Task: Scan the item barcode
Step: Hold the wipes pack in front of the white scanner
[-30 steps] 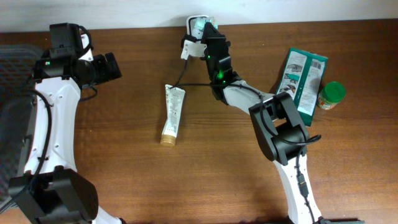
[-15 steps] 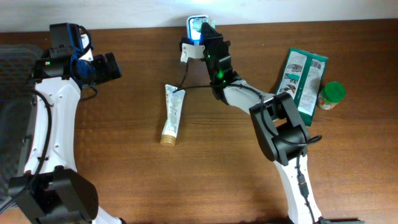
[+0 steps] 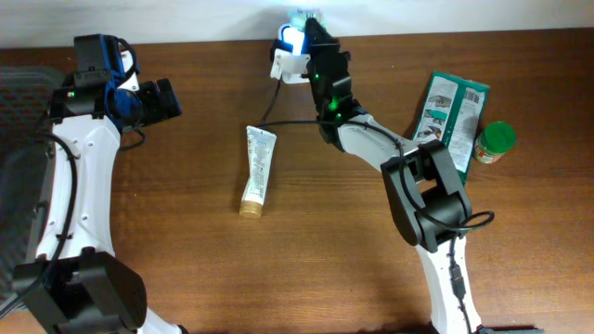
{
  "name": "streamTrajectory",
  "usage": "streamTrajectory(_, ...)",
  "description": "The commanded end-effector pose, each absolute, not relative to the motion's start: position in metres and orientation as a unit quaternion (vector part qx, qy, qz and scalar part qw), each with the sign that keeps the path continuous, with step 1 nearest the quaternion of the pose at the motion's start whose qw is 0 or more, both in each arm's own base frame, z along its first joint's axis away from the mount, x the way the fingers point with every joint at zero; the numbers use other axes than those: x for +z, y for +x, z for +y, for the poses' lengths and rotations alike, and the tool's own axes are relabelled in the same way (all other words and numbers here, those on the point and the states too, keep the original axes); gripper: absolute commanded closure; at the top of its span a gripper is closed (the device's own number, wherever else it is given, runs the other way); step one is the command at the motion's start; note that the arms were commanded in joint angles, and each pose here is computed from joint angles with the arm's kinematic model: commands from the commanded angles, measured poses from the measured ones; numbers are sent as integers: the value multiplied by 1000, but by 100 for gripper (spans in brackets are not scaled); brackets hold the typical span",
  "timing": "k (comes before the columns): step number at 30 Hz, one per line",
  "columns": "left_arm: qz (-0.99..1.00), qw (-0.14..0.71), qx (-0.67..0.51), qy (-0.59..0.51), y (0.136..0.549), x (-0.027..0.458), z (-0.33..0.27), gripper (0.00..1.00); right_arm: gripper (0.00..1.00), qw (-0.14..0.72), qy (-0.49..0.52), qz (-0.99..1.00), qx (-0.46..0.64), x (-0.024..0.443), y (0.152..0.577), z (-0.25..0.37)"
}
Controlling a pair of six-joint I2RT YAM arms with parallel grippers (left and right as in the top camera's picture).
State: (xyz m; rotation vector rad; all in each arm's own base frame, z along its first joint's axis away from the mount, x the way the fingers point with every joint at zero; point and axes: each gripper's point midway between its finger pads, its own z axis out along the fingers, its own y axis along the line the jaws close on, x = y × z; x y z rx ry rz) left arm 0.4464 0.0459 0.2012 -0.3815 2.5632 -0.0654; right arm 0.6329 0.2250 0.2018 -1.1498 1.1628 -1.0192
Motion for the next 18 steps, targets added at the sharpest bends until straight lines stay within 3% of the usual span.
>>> streamTrajectory(1,950,280,-24,-140,447,208,47,1,96,595,-456,491,-444,244,630,218)
streamTrajectory(8,950,280,-24,-140,447,208,47,1,96,585,-466,507,-428,245,627,218)
streamTrajectory(14,950,280,-24,-140,447,208,47,1,96,640,-347,633,-263,336,578,197)
streamTrajectory(18,950,280,-24,-140,447,208,47,1,96,599,-215,764,-106,341,526,173)
